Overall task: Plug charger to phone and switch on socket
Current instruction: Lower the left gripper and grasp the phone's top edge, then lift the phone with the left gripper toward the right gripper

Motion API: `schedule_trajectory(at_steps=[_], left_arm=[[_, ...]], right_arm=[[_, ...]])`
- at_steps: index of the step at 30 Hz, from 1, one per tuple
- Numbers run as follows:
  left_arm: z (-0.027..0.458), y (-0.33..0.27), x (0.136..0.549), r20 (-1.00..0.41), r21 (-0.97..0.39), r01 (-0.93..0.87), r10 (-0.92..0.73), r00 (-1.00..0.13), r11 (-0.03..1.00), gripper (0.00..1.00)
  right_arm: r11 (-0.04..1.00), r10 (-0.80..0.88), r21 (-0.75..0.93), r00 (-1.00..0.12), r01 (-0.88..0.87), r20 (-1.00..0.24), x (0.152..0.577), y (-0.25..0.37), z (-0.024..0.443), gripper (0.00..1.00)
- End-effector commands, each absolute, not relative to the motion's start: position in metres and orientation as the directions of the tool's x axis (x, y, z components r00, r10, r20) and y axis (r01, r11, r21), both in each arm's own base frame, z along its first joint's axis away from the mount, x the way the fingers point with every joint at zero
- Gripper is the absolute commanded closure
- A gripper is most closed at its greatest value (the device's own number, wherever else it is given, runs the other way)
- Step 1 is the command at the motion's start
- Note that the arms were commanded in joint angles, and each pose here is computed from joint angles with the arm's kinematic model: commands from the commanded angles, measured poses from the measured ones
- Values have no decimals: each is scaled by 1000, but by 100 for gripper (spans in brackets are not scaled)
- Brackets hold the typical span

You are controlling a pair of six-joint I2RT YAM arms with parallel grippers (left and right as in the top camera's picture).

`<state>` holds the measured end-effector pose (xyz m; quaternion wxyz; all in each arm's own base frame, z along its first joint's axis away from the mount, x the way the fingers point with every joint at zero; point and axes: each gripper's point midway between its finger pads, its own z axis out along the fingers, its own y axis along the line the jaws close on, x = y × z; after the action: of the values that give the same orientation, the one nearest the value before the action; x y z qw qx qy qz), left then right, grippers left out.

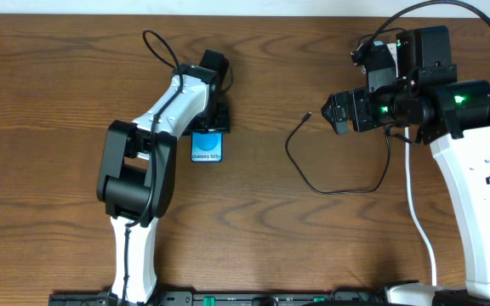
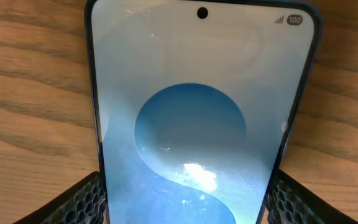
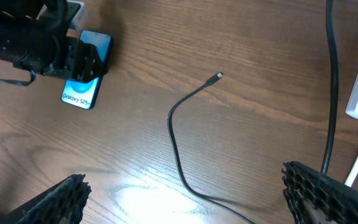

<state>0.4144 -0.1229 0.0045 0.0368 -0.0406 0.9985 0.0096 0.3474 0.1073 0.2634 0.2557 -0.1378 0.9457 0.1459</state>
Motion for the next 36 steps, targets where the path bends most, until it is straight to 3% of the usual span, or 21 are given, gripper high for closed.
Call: schedule_trajectory(at_steps=[1, 2, 5, 14, 19, 27, 32, 36], left_arm=[[35, -115, 420, -141, 13, -106, -103, -985, 994, 66], [36, -115, 420, -146, 12, -106, -104, -984, 994, 68], [40, -115, 421, -153, 8, -106, -104, -983, 994, 92], [68, -110, 420, -184, -25, -185, -187, -965, 982, 93], [107, -108, 424, -188, -199, -309, -345, -919, 930, 93], [160, -95, 425, -15, -474, -565, -647, -762, 676, 93], [172, -92, 416, 216, -484, -772, -798, -562, 412, 93], [179, -105, 412, 335, -492, -805, -782, -526, 330, 93]], right_arm=[[917, -204, 192, -824, -350, -529, 346, 109, 264, 1], [917, -204, 192, -824, -350, -529, 346, 108, 264, 1], [917, -204, 192, -824, -350, -529, 346, 108, 264, 1], [928, -133, 232, -842, -290, -522, 349, 109, 265, 1], [916, -69, 306, -853, -260, -517, 354, 120, 267, 1], [854, -79, 406, -853, -325, -516, 358, 158, 267, 1], [831, -64, 446, -853, -332, -517, 361, 185, 268, 1], [810, -75, 464, -847, -359, -526, 361, 209, 268, 2]])
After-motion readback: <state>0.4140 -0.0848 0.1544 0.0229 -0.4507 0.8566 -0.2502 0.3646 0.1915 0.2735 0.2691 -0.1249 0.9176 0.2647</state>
